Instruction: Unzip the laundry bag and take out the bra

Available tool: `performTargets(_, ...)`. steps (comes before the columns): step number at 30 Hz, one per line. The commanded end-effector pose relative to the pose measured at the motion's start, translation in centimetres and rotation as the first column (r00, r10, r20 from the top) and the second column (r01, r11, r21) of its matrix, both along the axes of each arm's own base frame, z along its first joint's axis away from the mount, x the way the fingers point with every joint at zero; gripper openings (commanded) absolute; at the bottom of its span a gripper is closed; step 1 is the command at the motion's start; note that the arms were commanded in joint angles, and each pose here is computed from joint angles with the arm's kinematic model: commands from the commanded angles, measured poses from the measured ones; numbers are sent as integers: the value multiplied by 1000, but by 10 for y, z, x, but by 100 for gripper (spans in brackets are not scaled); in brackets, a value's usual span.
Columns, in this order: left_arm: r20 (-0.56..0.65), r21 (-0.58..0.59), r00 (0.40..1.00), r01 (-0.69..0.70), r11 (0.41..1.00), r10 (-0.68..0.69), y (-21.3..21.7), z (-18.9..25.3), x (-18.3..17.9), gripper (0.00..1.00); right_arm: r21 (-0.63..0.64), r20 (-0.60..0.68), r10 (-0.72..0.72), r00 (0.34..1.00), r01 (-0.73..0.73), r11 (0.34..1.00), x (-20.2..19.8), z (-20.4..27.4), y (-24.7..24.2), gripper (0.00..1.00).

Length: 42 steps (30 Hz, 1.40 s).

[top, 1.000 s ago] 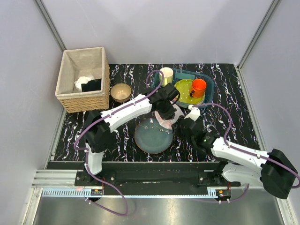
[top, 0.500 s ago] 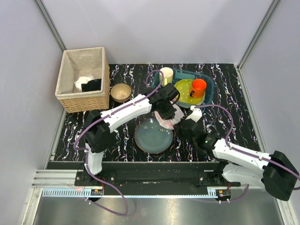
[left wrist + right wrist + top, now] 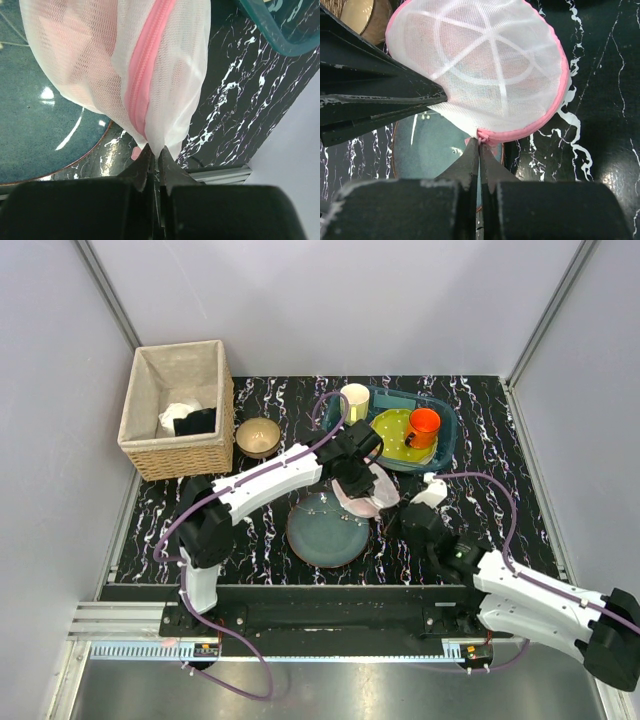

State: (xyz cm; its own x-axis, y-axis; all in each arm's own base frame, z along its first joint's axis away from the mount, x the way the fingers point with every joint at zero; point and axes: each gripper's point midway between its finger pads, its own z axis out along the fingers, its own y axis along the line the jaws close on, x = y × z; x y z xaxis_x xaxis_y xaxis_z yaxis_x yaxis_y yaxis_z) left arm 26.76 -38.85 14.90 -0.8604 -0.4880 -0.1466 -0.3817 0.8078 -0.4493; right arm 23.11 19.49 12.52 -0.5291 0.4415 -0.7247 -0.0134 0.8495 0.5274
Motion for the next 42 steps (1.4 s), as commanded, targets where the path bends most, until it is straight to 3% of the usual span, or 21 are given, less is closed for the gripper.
performTargets(1, 55, 63, 998, 15, 998, -19, 27, 14, 6, 0, -139, -73, -74, 995, 63, 988, -14, -30, -35, 0)
performTargets(9, 99, 124, 994, 41, 991, -53, 43, 9, 18, 0, -123, -135, -38, 990, 21, 992, -33, -45, -40, 0)
performTargets(18, 235, 131, 942, 213, 968, -239, 32, 30, 31, 0, -93, -147, -36, 989, 22, 995, -36, -41, -38, 0)
performTargets(23, 367, 110, 857, 347, 931, -363, 0, 40, 33, 0, -63, -133, -22, 991, 14, 998, -39, -30, -38, 0)
performTargets(27, 449, 179, 744, 469, 865, -496, -17, 53, 46, 0, -55, -149, -20, 989, 12, 998, -45, -26, -42, 0)
performTargets(31, 544, 176, 624, 569, 803, -561, -45, 72, 55, 0, -9, -115, -2, 993, 1, 1000, -45, -9, -39, 0)
performTargets(34, 545, 165, 605, 602, 781, -581, -52, 76, 62, 0, 12, -62, -9, 998, 10, 1000, -38, 9, -38, 0)
performTargets(35, 542, 162, 607, 603, 781, -582, -51, 77, 63, 12, -3, -67, -15, 998, 15, 1000, -37, 8, -38, 0)
performTargets(37, 538, 140, 616, 608, 782, -575, -45, 82, 63, 21, -14, -66, -27, 997, 26, 1000, -33, 9, -38, 0)
performTargets(38, 535, 130, 623, 607, 784, -571, -40, 83, 62, 39, -12, -68, -22, 997, 22, 1000, -31, 7, -33, 0)
performTargets(42, 552, 57, 646, 602, 796, -528, -20, 110, 44, 77, 17, -74, 0, 997, 1, 1000, -26, 1, -19, 0)
